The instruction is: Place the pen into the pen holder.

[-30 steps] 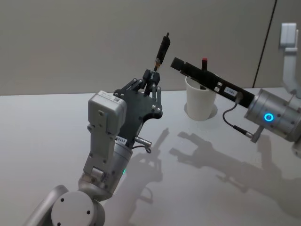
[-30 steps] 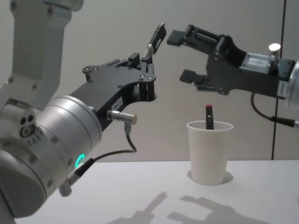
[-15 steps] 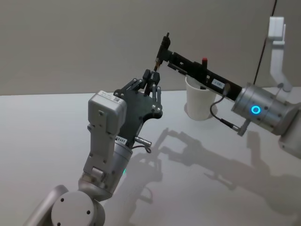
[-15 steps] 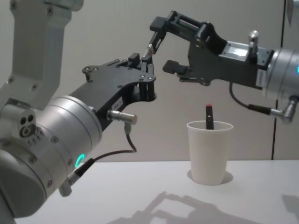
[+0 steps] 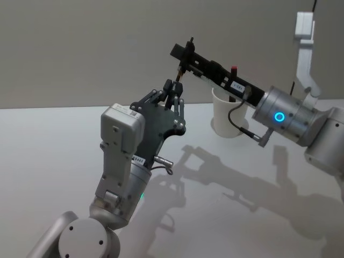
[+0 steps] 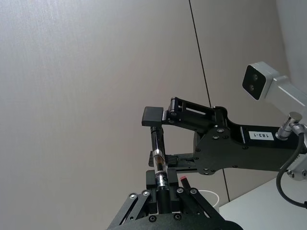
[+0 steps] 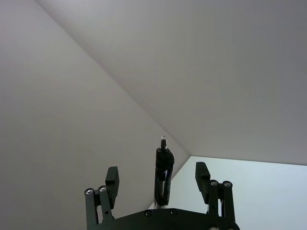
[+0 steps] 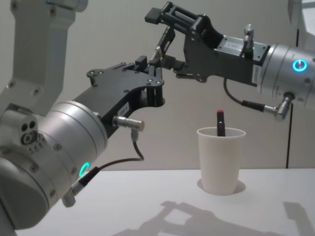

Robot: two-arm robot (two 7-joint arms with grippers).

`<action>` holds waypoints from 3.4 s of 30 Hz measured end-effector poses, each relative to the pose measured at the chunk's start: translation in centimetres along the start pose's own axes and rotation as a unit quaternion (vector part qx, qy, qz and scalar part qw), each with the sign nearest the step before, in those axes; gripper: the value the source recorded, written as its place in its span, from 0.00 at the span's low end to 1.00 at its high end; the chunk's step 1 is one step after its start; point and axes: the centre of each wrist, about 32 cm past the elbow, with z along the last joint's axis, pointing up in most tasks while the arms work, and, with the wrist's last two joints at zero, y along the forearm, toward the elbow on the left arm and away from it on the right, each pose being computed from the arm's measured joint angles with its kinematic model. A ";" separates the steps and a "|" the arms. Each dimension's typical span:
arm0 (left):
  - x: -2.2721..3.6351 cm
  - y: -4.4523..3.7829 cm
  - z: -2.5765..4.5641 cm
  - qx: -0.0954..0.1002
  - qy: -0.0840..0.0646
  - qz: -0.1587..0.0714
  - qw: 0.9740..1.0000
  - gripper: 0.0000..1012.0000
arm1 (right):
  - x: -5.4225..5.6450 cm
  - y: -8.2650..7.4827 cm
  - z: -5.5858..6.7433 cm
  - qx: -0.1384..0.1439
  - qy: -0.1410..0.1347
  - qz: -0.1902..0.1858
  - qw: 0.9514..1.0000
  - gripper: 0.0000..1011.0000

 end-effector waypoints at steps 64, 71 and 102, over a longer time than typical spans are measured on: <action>0.00 0.00 0.00 0.000 0.000 0.000 1.000 0.14 | 0.6 0.3 0.1 0.002 -0.005 -0.004 1.000 0.15; 0.01 0.00 0.00 0.000 0.000 0.000 1.000 0.13 | 0.6 0.2 0.1 0.002 -0.006 -0.005 1.000 0.13; 0.00 0.00 0.00 0.000 0.000 0.000 1.000 0.22 | 0.6 0.2 0.1 0.002 -0.006 -0.005 1.000 0.13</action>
